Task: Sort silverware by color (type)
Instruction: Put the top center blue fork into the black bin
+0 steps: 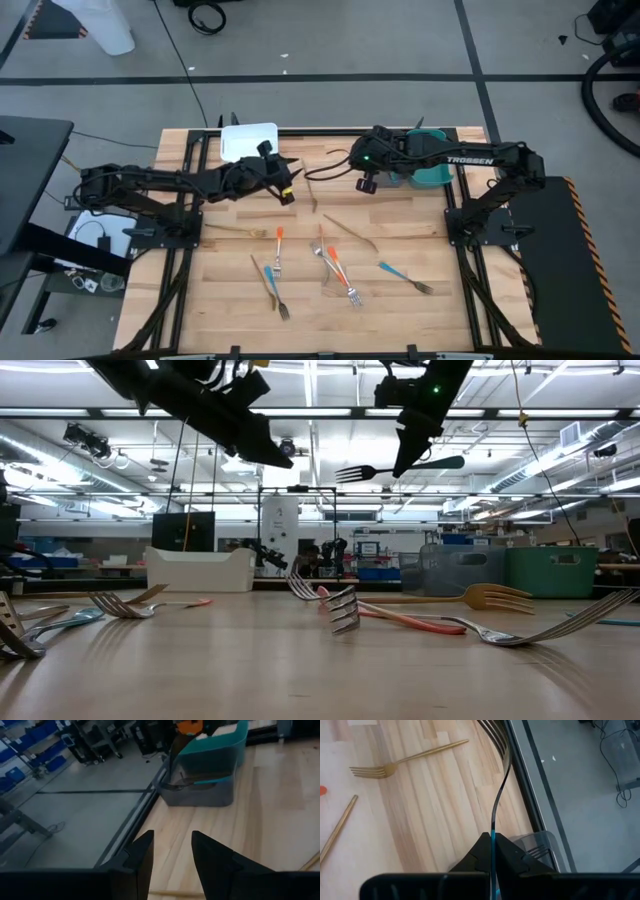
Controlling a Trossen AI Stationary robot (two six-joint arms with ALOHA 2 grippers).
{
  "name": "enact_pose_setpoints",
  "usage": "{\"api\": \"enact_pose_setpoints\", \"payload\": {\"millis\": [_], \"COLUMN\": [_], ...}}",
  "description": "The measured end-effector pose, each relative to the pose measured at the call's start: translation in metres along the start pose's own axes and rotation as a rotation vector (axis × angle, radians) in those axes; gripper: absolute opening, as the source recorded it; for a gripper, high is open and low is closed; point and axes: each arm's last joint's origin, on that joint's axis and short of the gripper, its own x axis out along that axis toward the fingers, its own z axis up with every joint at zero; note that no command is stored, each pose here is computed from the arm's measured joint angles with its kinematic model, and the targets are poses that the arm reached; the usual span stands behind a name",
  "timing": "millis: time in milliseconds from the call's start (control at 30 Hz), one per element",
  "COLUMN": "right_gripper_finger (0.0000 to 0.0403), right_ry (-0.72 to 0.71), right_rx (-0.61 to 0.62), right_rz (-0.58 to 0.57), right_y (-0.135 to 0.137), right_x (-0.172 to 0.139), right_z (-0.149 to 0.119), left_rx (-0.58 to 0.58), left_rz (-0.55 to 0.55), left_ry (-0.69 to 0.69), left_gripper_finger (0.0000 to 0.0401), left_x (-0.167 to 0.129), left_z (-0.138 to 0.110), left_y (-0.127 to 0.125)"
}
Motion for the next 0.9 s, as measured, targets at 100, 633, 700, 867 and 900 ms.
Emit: {"api": "enact_pose_setpoints", "payload": {"millis": [100,633,700,867,900], "right_gripper_finger": [0.0016,0.0016,0.0016,0.0016,0.0016], "right_ry": [0.005,0.075,0.080,0.092,0.093], "right_rx": [-0.001,0.126,0.144,0.207,0.222], "right_rz": [0.010,0.049,0.041,0.014,0.008], "right_y": [-0.003,-0.031,-0.036,-0.046,-0.048], "right_x": [0.000,0.008,0.009,0.013,0.013], "right_z": [-0.001,-0.012,-0.013,-0.015,-0.015], "left_rx": [0.001,-0.003,-0.007,-0.009,-0.010], "left_rz": [0.049,0.113,0.116,0.117,0.117], "left_ry": [-0.003,-0.032,-0.038,-0.039,-0.041], "left_gripper_finger": [0.0141,0.0141,0.0141,0.0141,0.0141], "left_x": [-0.007,-0.025,-0.026,-0.026,-0.026], "left_z": [0.004,0.014,0.015,0.015,0.015], "left_y": [0.002,-0.002,-0.001,-0.001,-0.001]}}
